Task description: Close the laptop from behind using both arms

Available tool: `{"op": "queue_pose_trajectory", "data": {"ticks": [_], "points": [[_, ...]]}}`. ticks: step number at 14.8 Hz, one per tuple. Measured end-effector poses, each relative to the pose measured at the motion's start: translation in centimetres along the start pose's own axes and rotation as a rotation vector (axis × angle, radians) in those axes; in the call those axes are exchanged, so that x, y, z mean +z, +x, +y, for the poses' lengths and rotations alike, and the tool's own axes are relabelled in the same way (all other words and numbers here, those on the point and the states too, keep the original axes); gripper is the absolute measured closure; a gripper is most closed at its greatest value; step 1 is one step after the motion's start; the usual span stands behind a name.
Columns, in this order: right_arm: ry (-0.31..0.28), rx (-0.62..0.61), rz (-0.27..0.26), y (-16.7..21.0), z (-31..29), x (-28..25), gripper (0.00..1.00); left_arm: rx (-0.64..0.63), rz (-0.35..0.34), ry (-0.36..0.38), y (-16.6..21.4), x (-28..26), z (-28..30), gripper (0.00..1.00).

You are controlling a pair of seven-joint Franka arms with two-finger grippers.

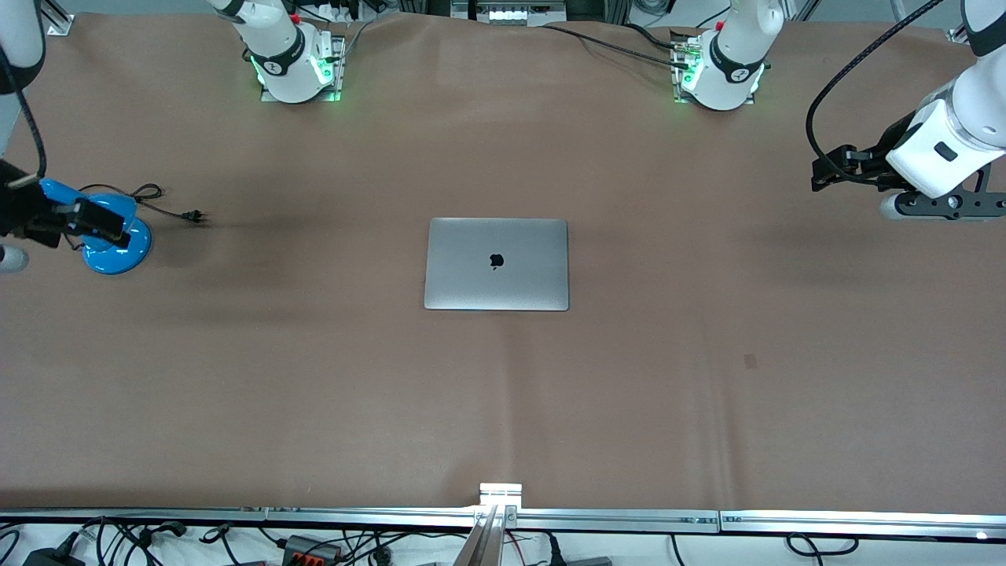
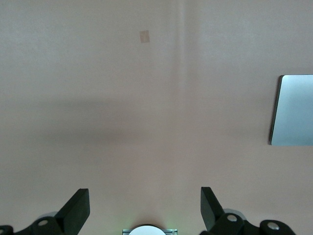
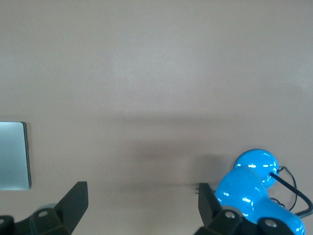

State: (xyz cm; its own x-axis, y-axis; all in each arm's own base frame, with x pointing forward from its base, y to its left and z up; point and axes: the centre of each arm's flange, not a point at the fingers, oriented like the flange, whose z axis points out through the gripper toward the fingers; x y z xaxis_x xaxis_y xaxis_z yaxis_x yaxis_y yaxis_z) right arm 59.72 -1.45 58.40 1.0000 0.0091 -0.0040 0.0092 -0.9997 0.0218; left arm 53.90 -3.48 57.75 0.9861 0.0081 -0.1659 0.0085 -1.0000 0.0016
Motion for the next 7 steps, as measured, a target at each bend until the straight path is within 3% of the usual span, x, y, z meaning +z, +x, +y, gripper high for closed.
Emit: {"op": "queue_pose_trajectory", "data": {"ticks": [7], "points": [[0.003,-0.007,-0.008,-5.2,-0.2,-0.4,0.0,0.001,-0.002,0.0,0.0,-0.1,0.0,0.0]]}}
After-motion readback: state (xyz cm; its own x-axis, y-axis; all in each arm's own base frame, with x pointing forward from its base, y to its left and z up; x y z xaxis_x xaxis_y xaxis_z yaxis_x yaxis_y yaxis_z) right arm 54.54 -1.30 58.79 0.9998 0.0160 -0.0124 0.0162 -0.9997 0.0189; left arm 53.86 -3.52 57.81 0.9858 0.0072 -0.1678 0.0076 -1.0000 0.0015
